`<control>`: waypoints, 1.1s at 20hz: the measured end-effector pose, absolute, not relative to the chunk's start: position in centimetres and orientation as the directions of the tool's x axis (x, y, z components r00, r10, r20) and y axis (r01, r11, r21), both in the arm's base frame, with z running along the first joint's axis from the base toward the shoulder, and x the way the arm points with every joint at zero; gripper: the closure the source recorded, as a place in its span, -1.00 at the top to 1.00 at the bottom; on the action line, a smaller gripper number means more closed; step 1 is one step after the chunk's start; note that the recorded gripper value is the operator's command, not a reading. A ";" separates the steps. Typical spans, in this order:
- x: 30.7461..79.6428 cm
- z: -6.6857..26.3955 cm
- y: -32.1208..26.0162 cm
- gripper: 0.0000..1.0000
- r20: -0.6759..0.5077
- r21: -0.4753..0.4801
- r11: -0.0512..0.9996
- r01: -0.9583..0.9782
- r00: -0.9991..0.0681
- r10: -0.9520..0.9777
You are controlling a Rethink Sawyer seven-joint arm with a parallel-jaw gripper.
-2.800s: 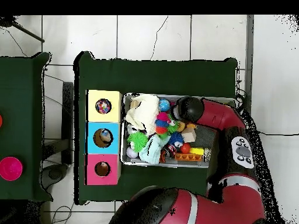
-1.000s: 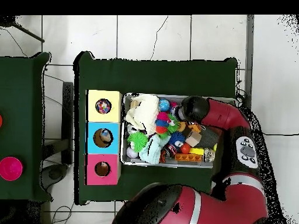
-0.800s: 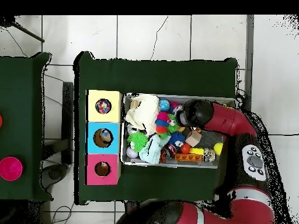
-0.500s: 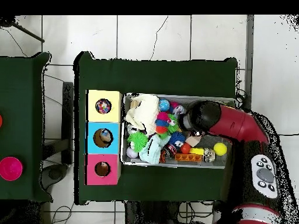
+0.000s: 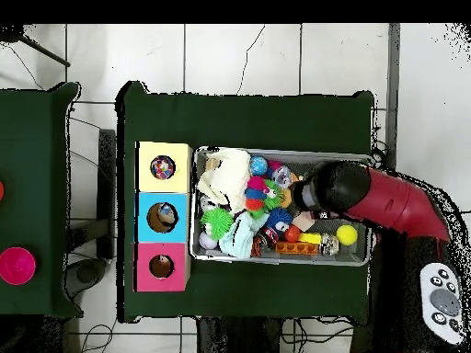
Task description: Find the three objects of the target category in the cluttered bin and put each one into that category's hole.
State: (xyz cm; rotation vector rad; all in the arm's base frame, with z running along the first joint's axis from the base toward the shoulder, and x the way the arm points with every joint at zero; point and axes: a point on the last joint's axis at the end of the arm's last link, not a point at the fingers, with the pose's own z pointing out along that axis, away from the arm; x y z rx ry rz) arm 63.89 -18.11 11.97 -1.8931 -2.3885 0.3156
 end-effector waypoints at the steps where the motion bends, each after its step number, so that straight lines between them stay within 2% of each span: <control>1: 63.8 11.7 -18.4 -1.00 -0.065 -0.211 0.213 0.954 -0.231 0.971; 11: 62.9 5.5 -19.2 -1.00 -0.053 -0.218 0.214 0.952 -0.231 0.972; 22: 62.1 1.8 -17.7 -1.00 -0.018 -0.241 0.233 0.942 -0.245 0.969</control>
